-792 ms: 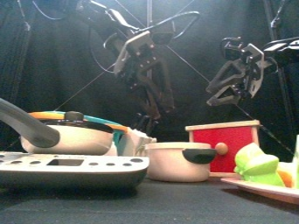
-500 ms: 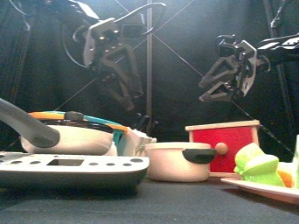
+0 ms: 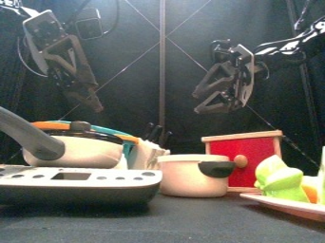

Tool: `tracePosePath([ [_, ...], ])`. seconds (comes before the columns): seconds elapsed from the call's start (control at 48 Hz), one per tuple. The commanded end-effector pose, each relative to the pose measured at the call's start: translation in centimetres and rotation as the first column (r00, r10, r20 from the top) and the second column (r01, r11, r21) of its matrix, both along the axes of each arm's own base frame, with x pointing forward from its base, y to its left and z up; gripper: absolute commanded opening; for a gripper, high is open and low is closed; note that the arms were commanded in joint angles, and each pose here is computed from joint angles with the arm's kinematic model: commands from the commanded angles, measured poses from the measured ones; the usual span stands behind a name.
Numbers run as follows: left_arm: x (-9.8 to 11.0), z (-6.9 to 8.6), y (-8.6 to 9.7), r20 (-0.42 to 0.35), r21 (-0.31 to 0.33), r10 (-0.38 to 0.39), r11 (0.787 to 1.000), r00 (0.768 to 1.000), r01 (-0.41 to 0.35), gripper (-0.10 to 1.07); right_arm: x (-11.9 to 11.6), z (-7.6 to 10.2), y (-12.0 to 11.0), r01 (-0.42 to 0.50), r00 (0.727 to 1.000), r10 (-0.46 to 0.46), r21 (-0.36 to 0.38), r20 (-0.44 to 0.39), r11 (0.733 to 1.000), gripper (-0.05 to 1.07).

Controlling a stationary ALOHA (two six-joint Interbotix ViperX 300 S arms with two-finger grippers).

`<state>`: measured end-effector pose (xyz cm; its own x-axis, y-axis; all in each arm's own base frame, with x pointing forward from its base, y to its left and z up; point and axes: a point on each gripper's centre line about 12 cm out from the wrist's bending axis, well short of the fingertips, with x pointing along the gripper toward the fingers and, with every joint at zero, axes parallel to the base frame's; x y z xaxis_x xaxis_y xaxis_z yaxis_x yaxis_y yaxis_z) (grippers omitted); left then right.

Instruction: Grab pot lid

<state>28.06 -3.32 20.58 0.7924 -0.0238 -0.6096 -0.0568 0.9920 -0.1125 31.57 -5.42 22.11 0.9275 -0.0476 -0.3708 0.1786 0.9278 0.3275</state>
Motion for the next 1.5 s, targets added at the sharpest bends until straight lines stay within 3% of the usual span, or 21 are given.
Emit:
tracePosePath([
  [0.0, -0.8, 0.4, -0.1, 0.042, -0.011, -0.023, 1.000, 0.999, 0.024, 1.03, 0.9, 1.5, 1.1, -0.026, 0.999, 0.026, 0.001, 0.031, 1.000, 0.90],
  [0.229, -3.3, -0.5, 0.0, 0.063, -0.019, -0.046, 0.999, 0.997, 0.047, 1.03, 2.6, 2.9, 4.7, -0.119, 0.992, 0.118, 0.007, 0.053, 0.993, 0.90],
  [0.438, -5.4, 1.0, 0.7, 0.134, 0.048, -0.067, 0.997, 0.989, 0.061, 1.03, 4.3, 3.3, 5.8, -0.147, 0.988, 0.146, 0.015, 0.056, 0.989, 0.90],
  [0.688, -6.3, 2.8, 1.9, 0.216, 0.128, -0.072, 0.991, 0.974, 0.045, 1.03, 7.5, 4.7, 5.2, -0.060, 0.996, 0.051, 0.123, 0.073, 0.991, 0.90],
  [0.896, -6.5, 2.6, 3.4, 0.234, 0.182, -0.059, 0.983, 0.971, 0.015, 1.03, 9.1, 4.8, 5.1, 0.043, 0.998, -0.035, 0.150, -0.052, 0.988, 0.90],
  [1.083, -6.7, 3.8, 3.8, 0.324, 0.257, -0.122, 0.966, 0.938, 0.037, 1.03, 10.7, 6.1, 6.4, 0.065, 0.990, -0.054, 0.086, -0.134, 0.994, 0.90],
  [1.229, -6.8, 4.5, 4.0, 0.406, 0.217, -0.113, 0.976, 0.907, 0.025, 1.03, 12.4, 4.9, 8.2, 0.010, 0.987, -0.006, 0.024, -0.161, 1.000, 0.89],
  [1.479, -6.9, 4.7, 5.3, 0.440, 0.151, -0.025, 0.987, 0.897, -0.047, 1.03, 15.5, 1.9, 10.9, -0.103, 0.976, 0.075, -0.131, -0.205, 0.986, 0.89],
])
